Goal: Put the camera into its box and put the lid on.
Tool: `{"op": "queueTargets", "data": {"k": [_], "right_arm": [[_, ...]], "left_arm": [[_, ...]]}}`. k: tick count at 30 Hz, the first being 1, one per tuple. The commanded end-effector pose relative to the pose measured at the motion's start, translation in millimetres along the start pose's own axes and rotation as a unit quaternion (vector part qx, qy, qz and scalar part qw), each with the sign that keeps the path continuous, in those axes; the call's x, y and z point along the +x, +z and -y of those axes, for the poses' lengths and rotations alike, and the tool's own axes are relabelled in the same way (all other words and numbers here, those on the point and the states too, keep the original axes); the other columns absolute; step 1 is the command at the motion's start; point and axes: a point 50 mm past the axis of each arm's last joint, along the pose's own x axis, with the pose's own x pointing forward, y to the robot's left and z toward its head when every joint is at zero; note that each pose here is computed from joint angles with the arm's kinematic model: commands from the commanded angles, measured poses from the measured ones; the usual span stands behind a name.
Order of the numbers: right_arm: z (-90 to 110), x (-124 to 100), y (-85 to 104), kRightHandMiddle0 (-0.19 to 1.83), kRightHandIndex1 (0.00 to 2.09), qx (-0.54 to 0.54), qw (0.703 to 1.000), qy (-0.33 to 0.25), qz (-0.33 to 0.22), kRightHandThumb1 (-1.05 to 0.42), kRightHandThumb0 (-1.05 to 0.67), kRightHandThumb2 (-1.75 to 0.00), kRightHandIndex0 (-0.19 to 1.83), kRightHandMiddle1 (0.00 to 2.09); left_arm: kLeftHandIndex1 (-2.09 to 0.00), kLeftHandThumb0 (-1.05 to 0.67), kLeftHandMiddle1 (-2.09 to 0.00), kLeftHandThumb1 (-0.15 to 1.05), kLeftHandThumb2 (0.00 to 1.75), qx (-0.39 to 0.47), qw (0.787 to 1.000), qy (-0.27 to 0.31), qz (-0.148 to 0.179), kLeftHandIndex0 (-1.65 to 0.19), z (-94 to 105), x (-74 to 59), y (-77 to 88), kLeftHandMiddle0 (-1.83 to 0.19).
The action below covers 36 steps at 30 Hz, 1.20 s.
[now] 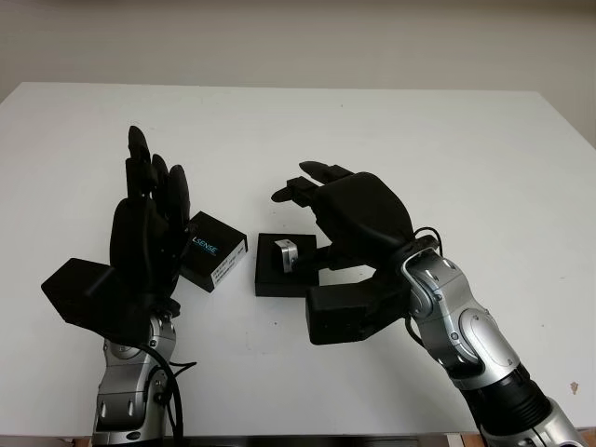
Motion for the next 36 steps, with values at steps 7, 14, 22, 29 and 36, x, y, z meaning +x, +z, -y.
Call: {"op": "queueTargets", "data": {"k": [7,14,22,29,36], "right_arm": [[-2.5,2.8,2.5,0.37,0.07,-0.002,1.000,0.018,0.023,-0.87,-0.72,-0.06,0.29,0.56],[-10.6,3.1,3.4,0.42,0.08,-0.006,0.999,0.031,0.029,-0.88,-0.71,-0.06,0.32,0.62],[-20.0,3.0,3.6,0.41,0.09,-0.010,0.999,0.034,0.034,-0.89,-0.70,-0.06,0.35,0.74],[-26.3,1.5,4.9,0.43,0.10,-0.012,0.999,0.031,0.039,-0.91,-0.61,-0.06,0.41,1.04],[-28.3,1.1,5.2,0.42,0.12,-0.010,0.999,0.025,0.041,-0.93,-0.54,-0.06,0.47,1.34]], "left_arm": [[0.00,-0.70,0.00,1.05,0.50,0.005,1.000,0.002,0.002,0.19,-1.4,-1.2,0.0,0.19],[0.00,-0.69,0.00,1.05,0.51,0.004,1.000,0.001,0.003,0.19,-0.8,-2.1,0.9,0.19],[0.00,-0.70,0.00,1.05,0.50,0.004,1.000,0.005,0.002,0.19,-0.9,-2.2,0.3,0.19],[0.00,-0.69,0.00,1.05,0.51,0.001,1.000,0.003,0.002,0.19,-1.2,-2.8,0.6,0.19],[0.00,-0.69,0.00,1.05,0.51,0.006,1.000,0.005,0.004,0.19,-1.6,-3.1,0.9,0.19]]}}
